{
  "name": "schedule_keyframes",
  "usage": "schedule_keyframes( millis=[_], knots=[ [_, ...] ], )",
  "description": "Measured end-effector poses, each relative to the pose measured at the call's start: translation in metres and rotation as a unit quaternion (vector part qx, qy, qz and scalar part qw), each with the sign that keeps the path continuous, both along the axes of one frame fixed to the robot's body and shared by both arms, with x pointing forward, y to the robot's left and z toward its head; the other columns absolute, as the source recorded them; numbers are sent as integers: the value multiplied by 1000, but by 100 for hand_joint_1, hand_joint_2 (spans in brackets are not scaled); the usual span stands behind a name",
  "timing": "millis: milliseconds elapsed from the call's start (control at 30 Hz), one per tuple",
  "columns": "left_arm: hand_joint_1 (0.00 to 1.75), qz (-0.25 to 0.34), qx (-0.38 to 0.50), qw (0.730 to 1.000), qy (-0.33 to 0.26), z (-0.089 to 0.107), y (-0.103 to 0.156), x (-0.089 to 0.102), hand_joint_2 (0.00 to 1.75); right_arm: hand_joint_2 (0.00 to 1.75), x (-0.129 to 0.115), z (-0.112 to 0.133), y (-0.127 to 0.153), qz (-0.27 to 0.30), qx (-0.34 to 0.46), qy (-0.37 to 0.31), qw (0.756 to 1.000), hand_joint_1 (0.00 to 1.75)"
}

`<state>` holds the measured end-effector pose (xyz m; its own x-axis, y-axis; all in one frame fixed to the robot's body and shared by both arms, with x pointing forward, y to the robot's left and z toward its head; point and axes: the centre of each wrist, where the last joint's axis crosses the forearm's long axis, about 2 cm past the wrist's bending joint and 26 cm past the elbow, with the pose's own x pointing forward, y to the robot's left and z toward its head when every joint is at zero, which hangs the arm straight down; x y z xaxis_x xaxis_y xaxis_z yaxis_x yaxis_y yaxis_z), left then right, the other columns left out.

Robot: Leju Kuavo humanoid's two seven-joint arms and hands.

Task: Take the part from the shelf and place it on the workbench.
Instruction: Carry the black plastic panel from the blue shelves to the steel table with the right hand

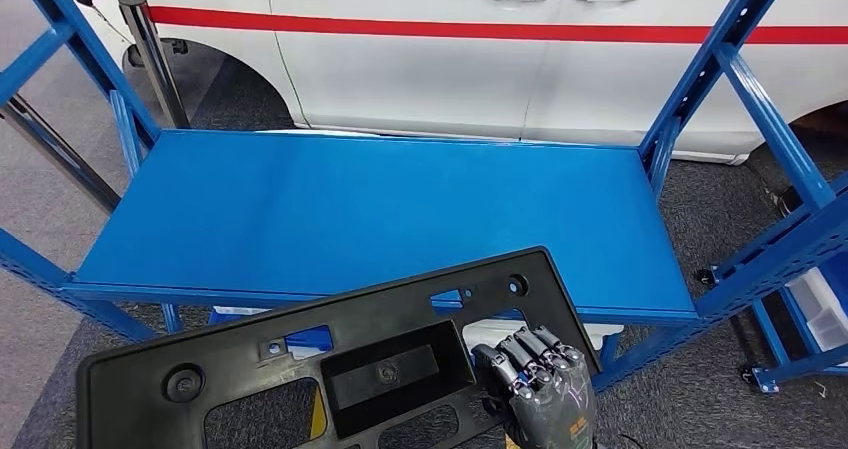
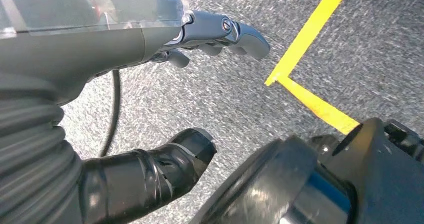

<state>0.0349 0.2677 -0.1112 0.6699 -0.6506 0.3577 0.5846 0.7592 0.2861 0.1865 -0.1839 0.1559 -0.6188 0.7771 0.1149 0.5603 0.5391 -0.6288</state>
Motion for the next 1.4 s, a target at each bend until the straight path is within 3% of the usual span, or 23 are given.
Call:
schedule_keyframes(
  millis=[1400],
  knots=[
    [0,7,-2,1000,4,0,0,-1,175,175,-1,-1,-1,-4,-1,5,1000,175]
  ],
)
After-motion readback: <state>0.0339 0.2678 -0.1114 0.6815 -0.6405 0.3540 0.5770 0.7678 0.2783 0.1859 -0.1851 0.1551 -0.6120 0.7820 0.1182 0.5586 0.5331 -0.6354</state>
